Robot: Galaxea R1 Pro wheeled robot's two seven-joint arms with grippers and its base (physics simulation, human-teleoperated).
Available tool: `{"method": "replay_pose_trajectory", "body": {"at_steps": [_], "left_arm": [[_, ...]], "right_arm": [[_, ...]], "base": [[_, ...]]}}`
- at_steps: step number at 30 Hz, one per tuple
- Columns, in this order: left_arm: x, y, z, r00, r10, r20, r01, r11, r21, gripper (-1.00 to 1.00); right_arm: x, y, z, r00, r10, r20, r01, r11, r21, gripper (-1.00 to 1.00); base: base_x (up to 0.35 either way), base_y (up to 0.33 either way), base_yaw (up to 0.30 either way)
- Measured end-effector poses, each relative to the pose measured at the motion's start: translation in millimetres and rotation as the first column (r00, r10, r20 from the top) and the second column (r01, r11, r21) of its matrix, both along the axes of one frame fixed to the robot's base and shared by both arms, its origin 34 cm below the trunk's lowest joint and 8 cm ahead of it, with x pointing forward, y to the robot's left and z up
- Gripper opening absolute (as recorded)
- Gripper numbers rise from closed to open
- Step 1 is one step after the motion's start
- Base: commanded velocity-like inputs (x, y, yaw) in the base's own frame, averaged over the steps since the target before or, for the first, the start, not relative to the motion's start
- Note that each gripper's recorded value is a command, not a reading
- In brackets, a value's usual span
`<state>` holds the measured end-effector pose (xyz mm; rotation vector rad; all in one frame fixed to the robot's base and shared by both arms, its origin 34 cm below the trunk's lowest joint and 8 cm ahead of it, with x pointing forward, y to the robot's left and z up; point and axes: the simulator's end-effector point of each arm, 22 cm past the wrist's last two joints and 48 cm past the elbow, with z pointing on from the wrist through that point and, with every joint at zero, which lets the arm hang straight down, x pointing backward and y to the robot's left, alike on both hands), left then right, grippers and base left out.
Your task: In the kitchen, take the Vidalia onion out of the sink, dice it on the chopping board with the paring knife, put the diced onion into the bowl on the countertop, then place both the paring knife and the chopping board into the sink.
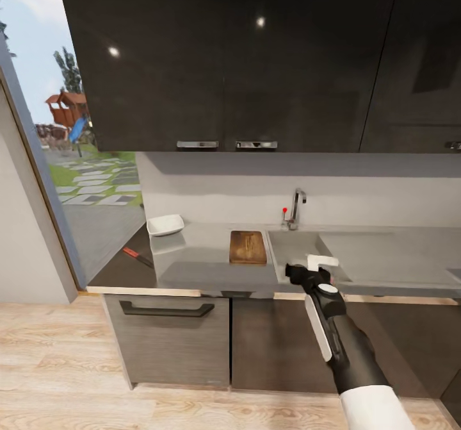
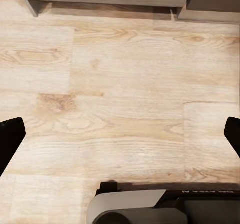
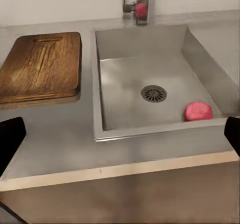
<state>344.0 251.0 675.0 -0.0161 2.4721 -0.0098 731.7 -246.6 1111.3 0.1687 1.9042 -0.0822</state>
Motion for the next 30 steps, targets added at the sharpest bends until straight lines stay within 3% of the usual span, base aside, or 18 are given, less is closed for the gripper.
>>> {"method": "replay_pose_trajectory", "body": {"at_steps": [4, 11, 30], "left_arm": [[-1, 0, -1, 1.000, 0.001, -0.003, -0.001, 1.000, 0.001, 1.00], [-3, 0, -1, 1.000, -0.001, -0.006, 0.001, 1.000, 0.000, 1.00], [-4, 1, -2, 1.000, 0.000, -0.009, 0.000, 1.000, 0.002, 1.00]], "right_arm": [[30, 31, 6, 0.999, 0.035, -0.019, -0.034, 0.999, 0.027, 1.00], [73, 46, 51, 0.998, 0.056, 0.025, -0.056, 0.998, 0.024, 1.00], [77, 51, 50, 0.998, 0.068, 0.012, -0.068, 0.997, 0.022, 1.00]], "base": [[0.000, 0.000, 0.000], [0.000, 0.000, 0.000], [0.037, 0.000, 0.000]]}}
